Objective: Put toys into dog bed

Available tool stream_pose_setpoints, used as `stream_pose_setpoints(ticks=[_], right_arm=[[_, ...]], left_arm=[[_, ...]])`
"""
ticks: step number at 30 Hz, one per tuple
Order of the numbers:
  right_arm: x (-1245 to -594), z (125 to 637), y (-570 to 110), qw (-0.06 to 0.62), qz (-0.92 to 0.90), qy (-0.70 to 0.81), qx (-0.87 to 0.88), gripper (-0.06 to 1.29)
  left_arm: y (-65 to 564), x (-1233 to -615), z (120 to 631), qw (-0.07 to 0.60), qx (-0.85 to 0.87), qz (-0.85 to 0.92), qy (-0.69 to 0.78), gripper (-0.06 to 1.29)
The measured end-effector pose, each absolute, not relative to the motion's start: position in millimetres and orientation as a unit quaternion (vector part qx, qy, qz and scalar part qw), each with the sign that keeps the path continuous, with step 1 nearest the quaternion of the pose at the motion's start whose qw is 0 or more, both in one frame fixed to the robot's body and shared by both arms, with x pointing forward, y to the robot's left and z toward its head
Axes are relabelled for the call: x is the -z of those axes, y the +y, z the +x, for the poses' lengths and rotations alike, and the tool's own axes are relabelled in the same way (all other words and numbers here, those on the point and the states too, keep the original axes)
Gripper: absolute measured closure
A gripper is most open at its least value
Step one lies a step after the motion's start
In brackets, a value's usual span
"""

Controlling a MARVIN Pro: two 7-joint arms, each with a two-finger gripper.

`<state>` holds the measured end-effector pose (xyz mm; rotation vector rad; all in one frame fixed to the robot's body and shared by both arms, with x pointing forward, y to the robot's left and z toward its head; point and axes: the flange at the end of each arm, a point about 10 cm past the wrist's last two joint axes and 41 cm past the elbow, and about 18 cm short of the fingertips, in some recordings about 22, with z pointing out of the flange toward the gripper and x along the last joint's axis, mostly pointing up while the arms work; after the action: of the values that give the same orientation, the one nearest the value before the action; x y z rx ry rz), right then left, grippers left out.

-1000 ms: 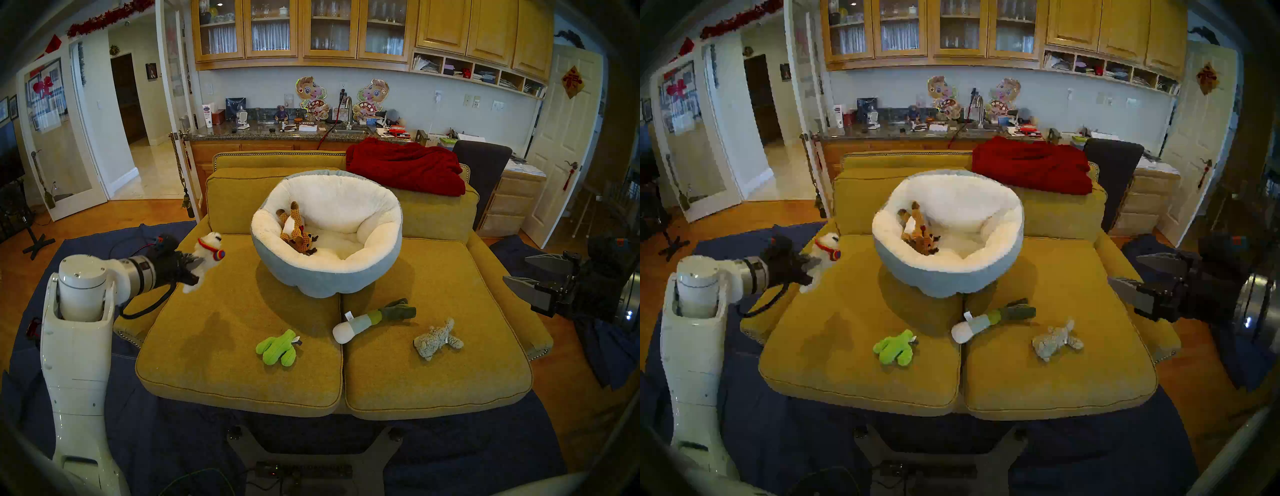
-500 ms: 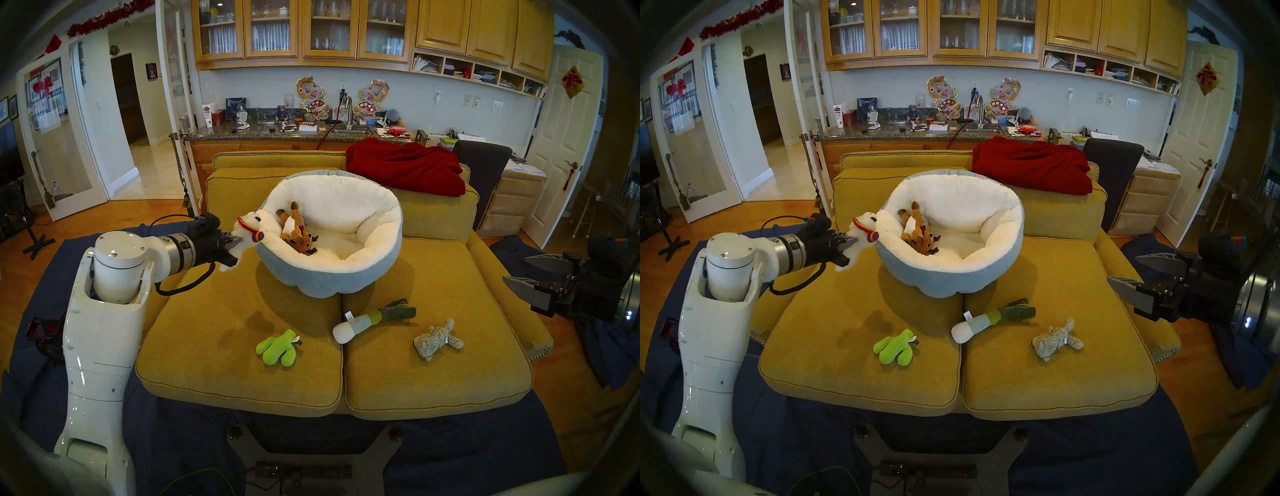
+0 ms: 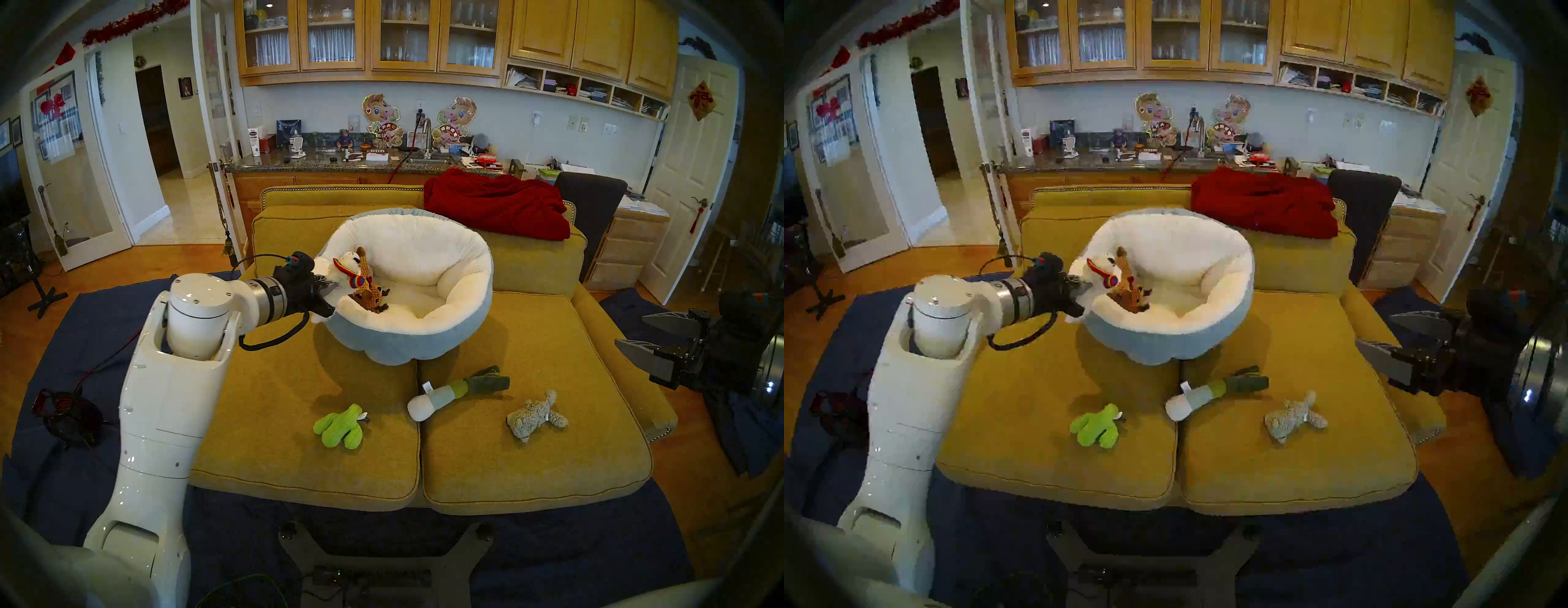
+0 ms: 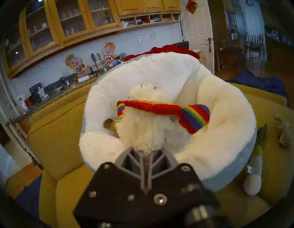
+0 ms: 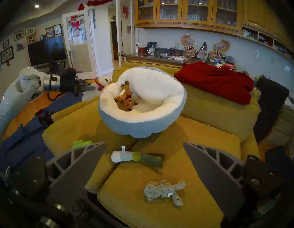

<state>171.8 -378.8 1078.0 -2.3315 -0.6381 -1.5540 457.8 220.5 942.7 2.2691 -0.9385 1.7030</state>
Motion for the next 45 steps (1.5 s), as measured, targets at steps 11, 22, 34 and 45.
stream_pose_setpoints(ticks=[11, 22, 34, 45], right_arm=[[-1078, 172, -379, 0.134, -0.804, -0.22, 0.536, -0.03], [-1077, 172, -379, 0.135, -0.804, -0.22, 0.536, -0.03], [-1077, 172, -379, 0.135, -0.804, -0.22, 0.536, -0.03], [-1077, 172, -379, 0.135, -0.804, -0.22, 0.536, -0.03]], left_arm=[[202, -938, 481, 0.085, -0.572, 0.763, -0.289, 1.25], [195, -943, 502, 0.084, -0.582, 0.765, -0.261, 1.25], [190, -946, 527, 0.079, -0.583, 0.773, -0.237, 1.25], [186, -944, 547, 0.07, -0.576, 0.783, -0.224, 1.25]])
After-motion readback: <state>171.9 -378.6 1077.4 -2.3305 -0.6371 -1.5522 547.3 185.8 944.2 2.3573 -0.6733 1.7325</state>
